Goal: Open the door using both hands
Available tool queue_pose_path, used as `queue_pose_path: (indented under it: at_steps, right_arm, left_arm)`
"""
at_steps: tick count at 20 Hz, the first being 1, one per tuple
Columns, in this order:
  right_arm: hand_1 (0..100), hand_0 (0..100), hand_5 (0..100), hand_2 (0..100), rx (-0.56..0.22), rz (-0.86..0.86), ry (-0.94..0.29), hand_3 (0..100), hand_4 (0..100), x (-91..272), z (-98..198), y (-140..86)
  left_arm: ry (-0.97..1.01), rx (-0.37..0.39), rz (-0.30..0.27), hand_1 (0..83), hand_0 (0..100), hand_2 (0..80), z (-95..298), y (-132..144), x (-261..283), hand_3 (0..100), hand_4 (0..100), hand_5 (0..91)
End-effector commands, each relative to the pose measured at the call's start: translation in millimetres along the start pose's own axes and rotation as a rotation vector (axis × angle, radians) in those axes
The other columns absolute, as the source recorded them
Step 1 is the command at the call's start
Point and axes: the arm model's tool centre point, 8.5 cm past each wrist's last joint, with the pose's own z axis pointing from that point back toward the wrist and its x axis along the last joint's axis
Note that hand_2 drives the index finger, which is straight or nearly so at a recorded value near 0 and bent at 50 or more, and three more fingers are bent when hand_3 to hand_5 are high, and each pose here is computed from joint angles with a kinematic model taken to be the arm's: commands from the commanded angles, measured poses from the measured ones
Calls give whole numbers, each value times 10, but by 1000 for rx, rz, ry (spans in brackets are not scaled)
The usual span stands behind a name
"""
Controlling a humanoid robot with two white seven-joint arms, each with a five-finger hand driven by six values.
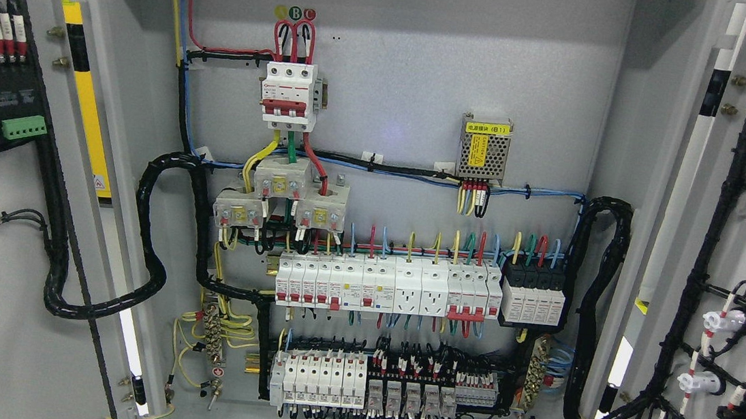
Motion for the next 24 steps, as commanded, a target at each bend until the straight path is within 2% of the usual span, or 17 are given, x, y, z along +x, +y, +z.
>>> queue_pose_path:
  at_steps: [1, 3, 6, 9, 11, 14, 16, 20, 24]
  right_arm:
    - [106, 214, 0, 0, -130, -91, 508, 0, 0, -1237, 609, 78]
    - [106, 214, 0, 0, -154, -111, 610, 0, 0, -1369, 672, 75]
    - [107, 214, 0, 0, -177, -127, 721, 0, 0, -1454, 711, 22]
    - [107, 214, 0, 0, -222, -136, 847, 0, 0, -1540, 807, -16]
    - [107, 214, 0, 0, -230, -142, 899, 0, 0, -1568, 824, -14]
    - [107, 214, 0, 0, -229, -156, 982, 0, 0, -1619, 891, 6]
    - [107, 214, 0, 0, -235, -167, 1038, 0, 0, -1644, 912, 9]
    - [106, 215, 0, 0, -230, -95, 1115, 0, 0, -1640, 898, -47]
    - [106, 215, 0, 0, -235, -55, 1166, 0, 0, -1639, 868, -45]
  left_arm:
    - [376, 51, 228, 162, 139, 0, 527, -290, -1224, 0, 0, 0]
    - [446, 56, 222, 174, 164, 0, 597, -384, -1370, 0, 0, 0]
    - [554, 164, 212, 195, 188, 0, 718, -435, -1589, 0, 0, 0]
    - [632, 206, 225, 215, 211, 0, 686, -441, -1669, 0, 0, 0]
    - [739, 212, 175, 232, 229, 0, 750, -399, -1727, 0, 0, 0]
    - [907, 174, 76, 225, 256, 0, 941, -376, -1826, 0, 0, 0]
    - [939, 182, 53, 217, 271, 0, 981, -377, -1852, 0, 0, 0]
    - [1009, 225, 54, 202, 287, 0, 1076, -381, -1911, 0, 0, 0]
    - [1108, 193, -19, 183, 295, 0, 1210, -355, -1953, 0, 0, 0]
